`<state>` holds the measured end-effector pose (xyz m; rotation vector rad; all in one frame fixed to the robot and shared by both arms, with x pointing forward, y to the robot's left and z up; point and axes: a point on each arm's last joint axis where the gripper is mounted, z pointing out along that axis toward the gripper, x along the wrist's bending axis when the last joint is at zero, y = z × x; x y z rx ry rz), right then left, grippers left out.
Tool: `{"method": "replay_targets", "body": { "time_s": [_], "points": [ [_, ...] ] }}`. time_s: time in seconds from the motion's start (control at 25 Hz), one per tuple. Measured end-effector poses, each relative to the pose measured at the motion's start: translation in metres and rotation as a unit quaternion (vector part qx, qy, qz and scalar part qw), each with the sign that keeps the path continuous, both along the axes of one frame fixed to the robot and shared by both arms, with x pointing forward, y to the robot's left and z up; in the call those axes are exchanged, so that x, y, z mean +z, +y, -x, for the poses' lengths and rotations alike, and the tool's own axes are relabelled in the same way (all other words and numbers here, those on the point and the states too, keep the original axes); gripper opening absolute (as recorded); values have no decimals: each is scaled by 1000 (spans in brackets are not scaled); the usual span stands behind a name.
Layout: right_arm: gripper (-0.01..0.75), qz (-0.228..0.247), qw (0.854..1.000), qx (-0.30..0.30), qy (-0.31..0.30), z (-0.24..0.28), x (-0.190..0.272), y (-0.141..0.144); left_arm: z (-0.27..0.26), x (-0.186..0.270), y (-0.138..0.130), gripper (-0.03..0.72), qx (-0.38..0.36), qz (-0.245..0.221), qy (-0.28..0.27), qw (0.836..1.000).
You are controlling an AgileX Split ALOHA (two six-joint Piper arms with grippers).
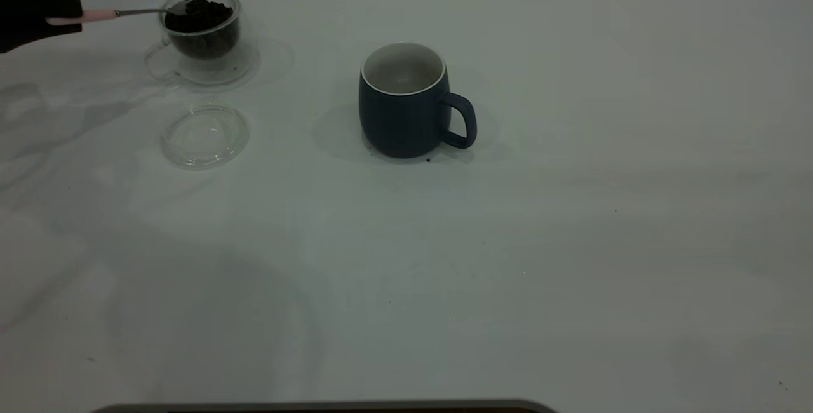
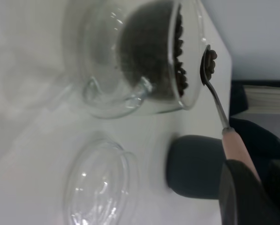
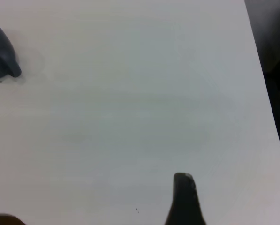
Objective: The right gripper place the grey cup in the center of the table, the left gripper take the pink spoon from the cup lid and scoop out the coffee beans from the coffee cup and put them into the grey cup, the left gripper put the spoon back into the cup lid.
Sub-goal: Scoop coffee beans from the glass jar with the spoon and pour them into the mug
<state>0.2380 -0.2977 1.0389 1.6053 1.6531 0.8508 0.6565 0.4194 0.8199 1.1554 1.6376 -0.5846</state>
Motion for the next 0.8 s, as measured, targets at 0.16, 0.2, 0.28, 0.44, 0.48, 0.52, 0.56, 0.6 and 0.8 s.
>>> {"method": "replay_targets", "body": {
  "time_s": [0.16, 0.2, 0.28, 0.44, 0.48, 0.52, 0.56, 0.6, 0.8],
  "points": [
    [591, 0, 1000, 0, 0, 0, 0, 0, 0, 3, 0, 126, -2, 13, -7, 1000],
    [591, 0, 1000, 0, 0, 0, 0, 0, 0, 3, 0, 126, -3, 13, -8, 1000],
    [591, 0, 1000, 0, 0, 0, 0, 0, 0, 3, 0, 126, -3, 14, -8, 1000],
    [591, 0, 1000, 0, 0, 0, 0, 0, 0, 3, 0, 126, -3, 14, -9, 1000],
    [591, 0, 1000, 0, 0, 0, 0, 0, 0, 3, -1, 126, -5, 13, -9, 1000],
    [591, 0, 1000, 0, 0, 0, 0, 0, 0, 3, -2, 126, -6, 13, -9, 1000],
    [591, 0, 1000, 0, 0, 0, 0, 0, -1, 3, -3, 126, -8, 13, -9, 1000],
    [591, 0, 1000, 0, 0, 0, 0, 0, -1, 3, -6, 126, -11, 13, -10, 1000],
    [591, 0, 1000, 0, 0, 0, 0, 0, -6, 3, -22, 126, -30, 13, -11, 999]
  ]
}}
